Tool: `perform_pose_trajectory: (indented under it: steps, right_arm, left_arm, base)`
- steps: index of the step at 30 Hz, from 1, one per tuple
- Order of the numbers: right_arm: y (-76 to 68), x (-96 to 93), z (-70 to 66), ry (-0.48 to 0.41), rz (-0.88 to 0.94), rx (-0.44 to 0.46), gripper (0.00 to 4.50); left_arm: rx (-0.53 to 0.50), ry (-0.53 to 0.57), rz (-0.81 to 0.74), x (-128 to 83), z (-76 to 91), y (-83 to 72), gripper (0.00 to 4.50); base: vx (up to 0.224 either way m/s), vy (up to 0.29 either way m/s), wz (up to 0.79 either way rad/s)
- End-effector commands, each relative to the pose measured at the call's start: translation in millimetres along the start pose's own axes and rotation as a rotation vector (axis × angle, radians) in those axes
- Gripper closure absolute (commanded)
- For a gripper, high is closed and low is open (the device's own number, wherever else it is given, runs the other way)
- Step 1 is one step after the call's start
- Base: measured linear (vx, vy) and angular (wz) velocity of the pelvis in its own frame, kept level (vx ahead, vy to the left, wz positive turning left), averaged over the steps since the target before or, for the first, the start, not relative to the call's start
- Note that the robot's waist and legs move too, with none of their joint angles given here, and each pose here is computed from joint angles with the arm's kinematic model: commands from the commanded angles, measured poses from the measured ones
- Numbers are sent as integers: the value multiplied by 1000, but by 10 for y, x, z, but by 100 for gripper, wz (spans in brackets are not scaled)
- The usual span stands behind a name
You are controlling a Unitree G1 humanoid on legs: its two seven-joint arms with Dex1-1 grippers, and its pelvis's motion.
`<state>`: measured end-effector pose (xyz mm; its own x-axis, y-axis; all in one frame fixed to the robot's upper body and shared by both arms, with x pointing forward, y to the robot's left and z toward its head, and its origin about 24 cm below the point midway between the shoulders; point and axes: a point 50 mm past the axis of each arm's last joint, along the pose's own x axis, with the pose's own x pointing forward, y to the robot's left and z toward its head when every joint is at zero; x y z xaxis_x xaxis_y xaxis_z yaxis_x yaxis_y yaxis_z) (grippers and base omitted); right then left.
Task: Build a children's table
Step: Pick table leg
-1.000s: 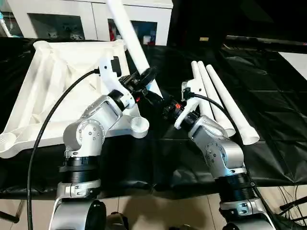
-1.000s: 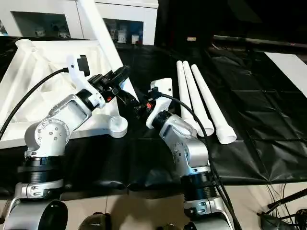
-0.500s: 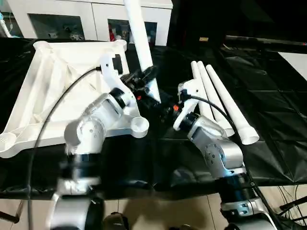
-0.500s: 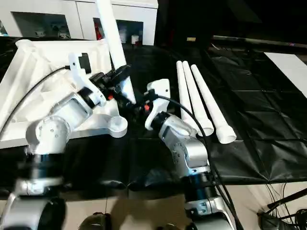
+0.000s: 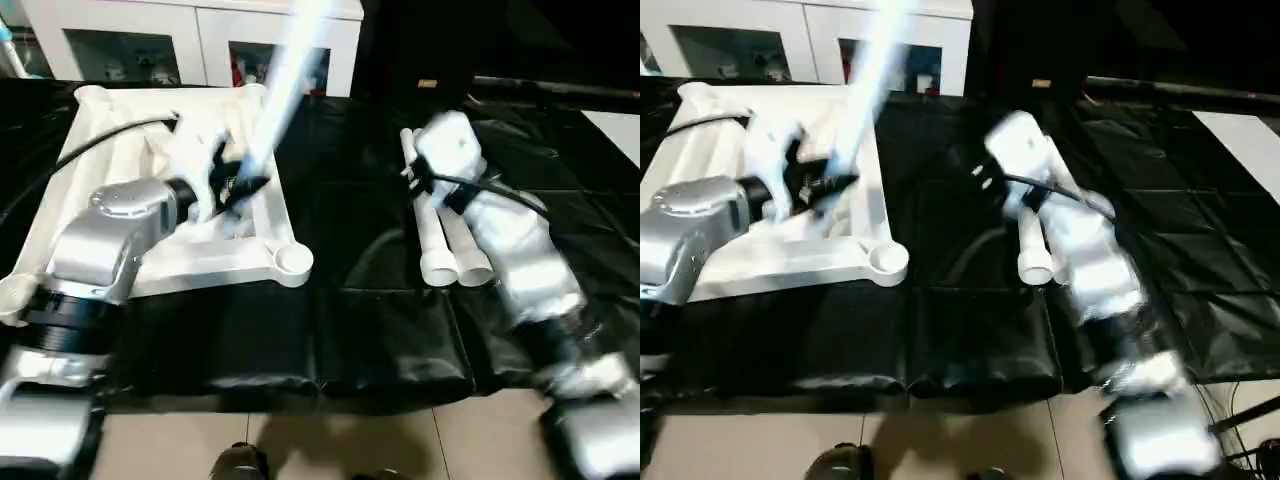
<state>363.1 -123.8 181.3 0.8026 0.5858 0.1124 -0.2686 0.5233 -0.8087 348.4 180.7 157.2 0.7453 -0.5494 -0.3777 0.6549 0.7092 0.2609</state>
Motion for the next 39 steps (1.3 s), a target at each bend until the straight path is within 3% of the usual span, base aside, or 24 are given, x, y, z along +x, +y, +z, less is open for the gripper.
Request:
perform_pose_trajectory:
  steps: [1, 6, 9, 14, 15, 21, 26, 29, 32, 33, 39]
  right_arm:
    - [-91, 14, -14, 8, -24, -134, 36]
    - [-212, 85, -20, -29, -91, -432, 36]
    - [-228, 135, -49, -10, -104, -518, 36]
    - [-238, 175, -68, 0, -109, -580, 36]
    - [-223, 196, -109, 18, -88, -641, 36]
    - [-106, 194, -308, 84, 23, -690, 36]
    - [-85, 182, -384, 115, 37, -686, 36]
    - [-88, 175, -414, 121, 38, -685, 71]
    - [-94, 170, -429, 123, 37, -687, 75]
    - [-95, 168, -436, 125, 38, -685, 102]
    - [-76, 159, -465, 130, 52, -668, 157]
  left_arm:
    - [84, 37, -8, -30, 50, 8, 302]
    - [164, 99, -29, -39, 79, -22, 302]
    - [236, 134, -51, -56, 86, -55, 302]
    - [303, 167, -60, -102, 102, -69, 302]
    - [320, 168, -60, -120, 125, -71, 302]
    - [411, 191, -29, -205, 208, -33, 302]
    - [477, 225, -28, -273, 232, -40, 302]
    - [515, 239, -29, -322, 262, -37, 302]
    - [531, 237, -31, -342, 297, -42, 302]
    - [546, 241, -32, -352, 311, -42, 302]
    - [561, 247, -34, -369, 323, -38, 302]
  base:
    - [0, 0, 0]
    - [0, 0, 0]
    - [0, 0, 0]
    - [0, 0, 0]
    - [0, 0, 0]
    - [0, 0, 0]
    - [0, 0, 0]
    - [0, 0, 0]
    - [0, 0, 0]
    - [0, 0, 0]
    - [0, 0, 0]
